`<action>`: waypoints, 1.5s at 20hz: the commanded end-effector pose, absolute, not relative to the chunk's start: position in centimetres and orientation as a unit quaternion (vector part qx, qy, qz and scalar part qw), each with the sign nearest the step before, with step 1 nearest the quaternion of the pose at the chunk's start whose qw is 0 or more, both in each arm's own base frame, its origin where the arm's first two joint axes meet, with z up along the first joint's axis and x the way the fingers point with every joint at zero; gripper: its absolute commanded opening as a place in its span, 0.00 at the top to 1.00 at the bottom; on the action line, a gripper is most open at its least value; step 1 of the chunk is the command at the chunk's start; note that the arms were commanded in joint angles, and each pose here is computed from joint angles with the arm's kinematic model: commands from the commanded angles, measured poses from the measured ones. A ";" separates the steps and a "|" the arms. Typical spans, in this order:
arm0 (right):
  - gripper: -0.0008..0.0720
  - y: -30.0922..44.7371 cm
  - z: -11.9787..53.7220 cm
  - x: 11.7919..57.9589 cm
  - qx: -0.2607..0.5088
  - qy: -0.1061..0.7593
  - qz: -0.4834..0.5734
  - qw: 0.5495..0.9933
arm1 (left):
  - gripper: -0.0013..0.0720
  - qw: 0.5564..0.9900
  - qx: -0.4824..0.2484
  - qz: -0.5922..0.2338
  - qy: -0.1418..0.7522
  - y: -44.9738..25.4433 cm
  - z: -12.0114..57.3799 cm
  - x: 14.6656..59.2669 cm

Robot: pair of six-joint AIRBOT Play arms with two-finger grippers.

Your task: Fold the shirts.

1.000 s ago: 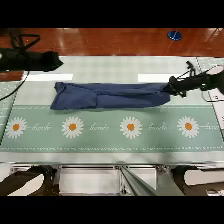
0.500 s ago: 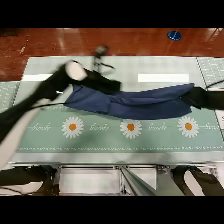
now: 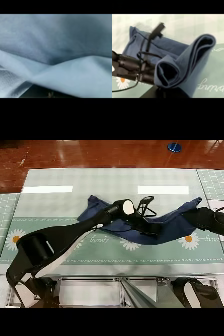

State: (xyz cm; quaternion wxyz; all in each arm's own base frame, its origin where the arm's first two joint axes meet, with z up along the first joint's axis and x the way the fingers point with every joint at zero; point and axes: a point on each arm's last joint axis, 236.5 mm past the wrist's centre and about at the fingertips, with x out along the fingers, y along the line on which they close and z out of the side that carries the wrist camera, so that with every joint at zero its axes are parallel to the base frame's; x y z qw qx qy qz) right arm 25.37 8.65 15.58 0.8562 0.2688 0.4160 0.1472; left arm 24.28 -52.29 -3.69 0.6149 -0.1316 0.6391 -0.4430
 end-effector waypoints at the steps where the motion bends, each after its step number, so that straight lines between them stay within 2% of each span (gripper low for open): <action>1: 0.96 8.6 15.5 25.2 0.265 0.417 0.145 0.857 | 0.96 0.598 -0.145 -0.454 0.644 -52.5 -2.4 24.9; 3: 0.96 8.6 15.5 25.2 0.267 0.417 0.146 0.857 | 0.96 0.604 -0.154 -0.444 0.644 -49.5 -0.8 28.0; 6: 0.96 9.0 15.4 25.9 0.281 0.419 0.154 0.850 | 0.96 0.644 -0.153 -0.400 0.634 -41.4 1.7 34.5; 9: 0.96 11.0 15.7 27.2 0.314 0.423 0.205 0.825 | 0.96 0.723 -0.153 -0.323 0.591 -29.6 6.2 40.5; 11: 0.96 12.2 15.9 28.9 0.332 0.414 0.227 0.817 | 0.96 0.781 -0.166 -0.263 0.542 -21.5 10.3 42.5; 13: 0.96 15.1 15.5 30.9 0.326 0.419 0.251 0.809 | 0.96 0.834 -0.164 -0.213 0.481 -14.3 14.7 42.1; 16: 0.96 21.5 14.6 34.4 0.313 0.434 0.291 0.793 | 0.96 0.890 -0.160 -0.141 0.402 -7.0 19.5 38.1; 17: 0.96 24.1 14.1 35.8 0.309 0.441 0.302 0.787 | 0.96 0.898 -0.177 -0.120 0.384 -5.7 20.5 36.2; 21: 0.96 33.5 10.0 39.4 0.297 0.487 0.336 0.749 | 0.96 0.923 -0.172 -0.104 0.328 -5.2 21.0 30.5; 25: 0.96 39.5 4.4 40.8 0.320 0.530 0.333 0.711 | 0.96 0.910 -0.175 -0.103 0.362 -5.6 16.3 28.3; 26: 0.89 40.7 3.3 40.5 0.321 0.540 0.335 0.702 | 0.96 0.903 -0.183 -0.104 0.374 -5.8 15.1 28.3; 27: 0.58 41.8 2.1 40.0 0.320 0.552 0.337 0.693 | 0.96 0.899 -0.191 -0.104 0.379 -5.9 14.3 28.3; 28: 0.41 42.5 1.3 39.5 0.314 0.559 0.343 0.687 | 0.96 0.896 -0.200 -0.105 0.382 -6.0 13.6 28.5; 30: 0.41 41.9 1.6 39.1 0.307 0.566 0.351 0.680 | 0.96 0.893 -0.211 -0.106 0.383 -6.2 13.1 28.8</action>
